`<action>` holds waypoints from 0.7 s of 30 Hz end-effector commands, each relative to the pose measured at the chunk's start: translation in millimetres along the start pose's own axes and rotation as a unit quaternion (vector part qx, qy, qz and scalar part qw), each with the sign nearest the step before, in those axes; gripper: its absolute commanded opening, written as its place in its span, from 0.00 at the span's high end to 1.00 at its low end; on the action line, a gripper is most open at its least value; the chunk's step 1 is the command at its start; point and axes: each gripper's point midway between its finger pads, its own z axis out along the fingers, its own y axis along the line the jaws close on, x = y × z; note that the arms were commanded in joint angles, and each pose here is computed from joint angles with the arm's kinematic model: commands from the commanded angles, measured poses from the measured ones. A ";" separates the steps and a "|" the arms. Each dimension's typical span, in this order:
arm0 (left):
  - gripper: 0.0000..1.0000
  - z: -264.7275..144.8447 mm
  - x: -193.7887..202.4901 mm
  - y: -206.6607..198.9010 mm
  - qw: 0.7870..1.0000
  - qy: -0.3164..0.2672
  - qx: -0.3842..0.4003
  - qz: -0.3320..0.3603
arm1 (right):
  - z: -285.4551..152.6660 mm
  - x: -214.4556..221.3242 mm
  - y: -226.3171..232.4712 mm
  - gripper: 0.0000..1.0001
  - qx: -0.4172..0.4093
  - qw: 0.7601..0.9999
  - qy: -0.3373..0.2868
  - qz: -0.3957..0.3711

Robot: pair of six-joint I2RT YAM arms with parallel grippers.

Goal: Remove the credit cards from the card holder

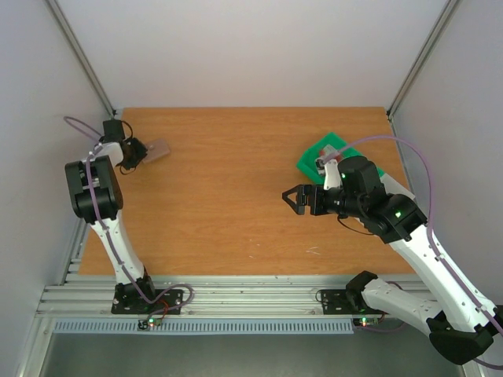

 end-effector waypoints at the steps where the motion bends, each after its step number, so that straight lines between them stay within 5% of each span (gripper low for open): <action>1: 0.82 0.5 -6.4 -4.1 1.000 -0.011 0.017 0.005 | -11.0 -4.2 0.0 0.02 0.008 1.000 -0.013 -0.006; 6: 0.99 -1.6 -0.3 -6.8 1.000 -0.002 0.029 0.008 | -17.0 -1.5 -2.5 0.01 0.014 1.000 -0.017 -0.003; 21: 1.00 -38.4 34.0 -21.7 0.996 0.032 0.072 -0.041 | -24.9 6.1 -5.2 0.02 0.015 1.000 -0.021 0.011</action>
